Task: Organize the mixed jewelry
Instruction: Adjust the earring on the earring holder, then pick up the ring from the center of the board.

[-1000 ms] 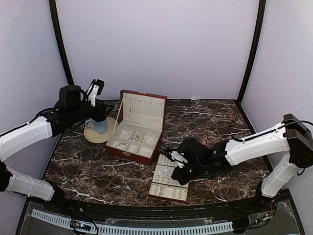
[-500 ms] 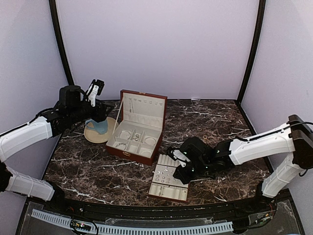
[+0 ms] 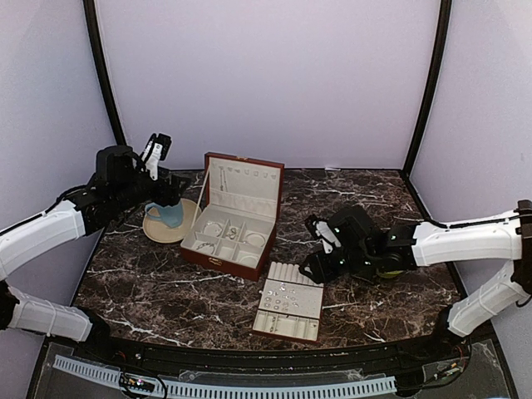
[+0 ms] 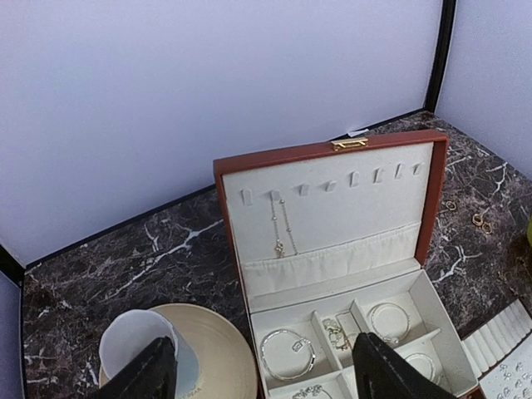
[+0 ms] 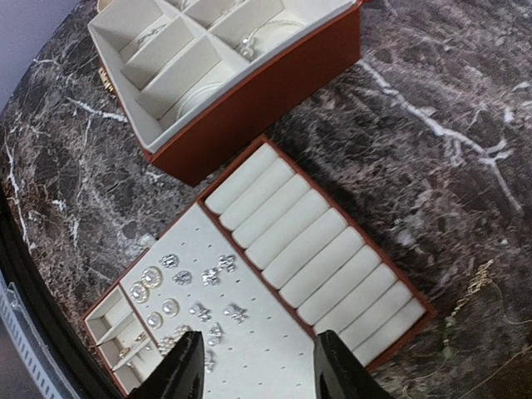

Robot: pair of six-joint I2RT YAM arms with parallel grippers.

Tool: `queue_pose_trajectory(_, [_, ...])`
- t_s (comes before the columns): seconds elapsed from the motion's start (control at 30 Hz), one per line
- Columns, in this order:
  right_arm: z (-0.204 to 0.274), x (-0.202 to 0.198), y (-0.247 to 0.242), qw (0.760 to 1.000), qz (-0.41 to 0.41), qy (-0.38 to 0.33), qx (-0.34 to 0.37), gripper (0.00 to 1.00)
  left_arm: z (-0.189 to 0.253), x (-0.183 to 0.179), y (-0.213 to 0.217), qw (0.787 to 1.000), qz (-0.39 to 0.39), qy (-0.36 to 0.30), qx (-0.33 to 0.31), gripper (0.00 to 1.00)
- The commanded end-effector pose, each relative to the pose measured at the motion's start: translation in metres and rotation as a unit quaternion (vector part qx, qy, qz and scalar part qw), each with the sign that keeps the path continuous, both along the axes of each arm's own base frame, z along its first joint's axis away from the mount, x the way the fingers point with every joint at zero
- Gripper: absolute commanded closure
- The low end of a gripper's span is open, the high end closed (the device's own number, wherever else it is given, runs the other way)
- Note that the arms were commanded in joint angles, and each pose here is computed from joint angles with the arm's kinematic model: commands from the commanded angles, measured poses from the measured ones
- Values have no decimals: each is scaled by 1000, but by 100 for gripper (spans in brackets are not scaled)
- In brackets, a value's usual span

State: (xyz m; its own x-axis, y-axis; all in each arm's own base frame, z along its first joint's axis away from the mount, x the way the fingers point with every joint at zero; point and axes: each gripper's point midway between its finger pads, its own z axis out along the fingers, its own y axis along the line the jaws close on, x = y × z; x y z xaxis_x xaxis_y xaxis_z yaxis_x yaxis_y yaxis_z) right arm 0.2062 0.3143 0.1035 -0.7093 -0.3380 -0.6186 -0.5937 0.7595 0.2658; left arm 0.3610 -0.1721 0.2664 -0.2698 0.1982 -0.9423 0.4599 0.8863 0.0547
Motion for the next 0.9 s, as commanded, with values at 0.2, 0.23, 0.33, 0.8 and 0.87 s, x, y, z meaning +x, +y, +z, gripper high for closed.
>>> queue_pose_trajectory(0.2, [28,65,-57,987,-150,-48,8,33,10,10,35,996,76,-3,-54,7])
queue_pose_trajectory(0.23, [28,70,-63,986,-160,-48,6,32,10,11,36,995,76,0,-59,5])
queue_pose_trajectory(0.33, [26,85,-84,980,-191,-48,-11,28,6,19,53,992,106,16,-71,3])
queue_pose_trajectory(0.8, [0,164,-158,954,-290,-14,-74,35,18,16,111,979,189,7,-77,1])
queue_pose_trajectory(0.87, [-6,177,-158,954,-288,-13,-79,39,20,15,112,980,187,4,-74,1])
